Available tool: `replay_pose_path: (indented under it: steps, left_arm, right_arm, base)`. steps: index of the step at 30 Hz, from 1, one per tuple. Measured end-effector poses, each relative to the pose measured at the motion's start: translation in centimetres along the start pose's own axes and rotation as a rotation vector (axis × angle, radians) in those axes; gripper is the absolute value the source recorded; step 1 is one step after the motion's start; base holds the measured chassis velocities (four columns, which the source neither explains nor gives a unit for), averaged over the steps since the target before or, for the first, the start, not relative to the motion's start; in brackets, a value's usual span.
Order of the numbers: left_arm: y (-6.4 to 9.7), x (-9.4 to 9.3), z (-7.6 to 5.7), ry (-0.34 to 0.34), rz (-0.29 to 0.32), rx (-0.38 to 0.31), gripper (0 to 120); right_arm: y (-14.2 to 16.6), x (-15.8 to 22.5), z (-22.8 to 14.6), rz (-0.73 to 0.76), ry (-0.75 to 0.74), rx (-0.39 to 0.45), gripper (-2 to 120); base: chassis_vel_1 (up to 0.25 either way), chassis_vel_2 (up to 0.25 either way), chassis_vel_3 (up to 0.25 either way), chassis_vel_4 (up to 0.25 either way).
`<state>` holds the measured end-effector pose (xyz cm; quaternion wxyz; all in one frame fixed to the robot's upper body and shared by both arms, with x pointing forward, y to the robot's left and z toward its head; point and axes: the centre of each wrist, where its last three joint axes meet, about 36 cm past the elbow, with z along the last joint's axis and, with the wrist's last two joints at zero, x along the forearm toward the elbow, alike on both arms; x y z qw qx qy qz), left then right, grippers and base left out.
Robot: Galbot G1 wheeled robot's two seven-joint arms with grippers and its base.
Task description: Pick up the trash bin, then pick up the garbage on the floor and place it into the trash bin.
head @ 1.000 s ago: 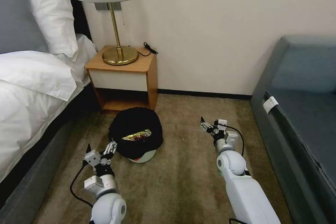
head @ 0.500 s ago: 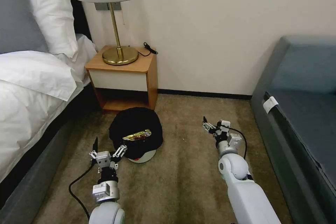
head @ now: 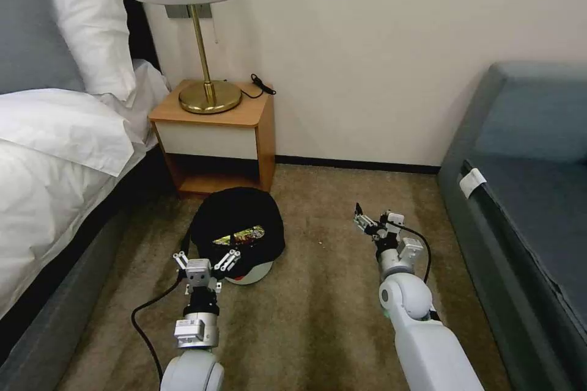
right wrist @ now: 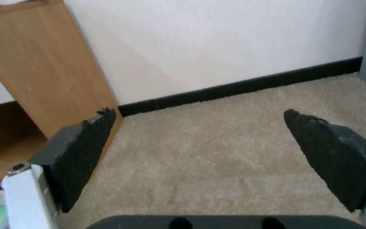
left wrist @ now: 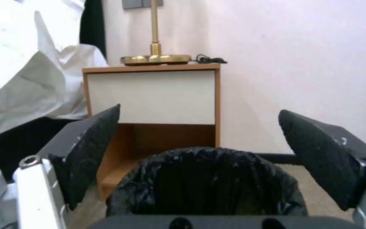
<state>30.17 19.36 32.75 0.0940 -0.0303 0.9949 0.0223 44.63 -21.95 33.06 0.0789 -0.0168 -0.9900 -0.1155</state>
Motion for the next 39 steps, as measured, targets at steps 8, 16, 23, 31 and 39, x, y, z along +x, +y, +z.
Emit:
replay_pose_path:
  steps: [8, 16, 23, 31, 39]
  left_arm:
    - [-0.5, 0.5, -0.4, -0.017, 0.036, -0.011, 100]
    - [-0.4, 0.6, -0.4, -0.026, 0.040, -0.008, 100]
    - [-0.4, 0.6, -0.5, -0.026, 0.039, -0.007, 100]
    - [-0.4, 0.6, -0.5, -0.026, 0.039, -0.007, 100]
    - [-0.4, 0.5, -0.5, -0.026, 0.038, -0.006, 100]
  right_arm:
    - [-0.1, 0.8, 0.3, -0.014, -0.026, -0.025, 100]
    - [-0.4, 1.2, 0.6, -0.012, -0.037, -0.023, 100]
    - [-0.4, 1.2, 0.6, -0.012, -0.038, -0.023, 100]
    - [-0.4, 1.2, 0.6, -0.012, -0.038, -0.022, 100]
    - [-0.3, 1.1, 0.6, -0.012, -0.038, -0.022, 100]
  base:
    - [0.000, 0.000, 0.000, 0.000]
    - [0.000, 0.000, 0.000, 0.000]
    - [0.000, 0.000, 0.000, 0.000]
    - [0.000, 0.000, 0.000, 0.000]
    - [0.000, 0.000, 0.000, 0.000]
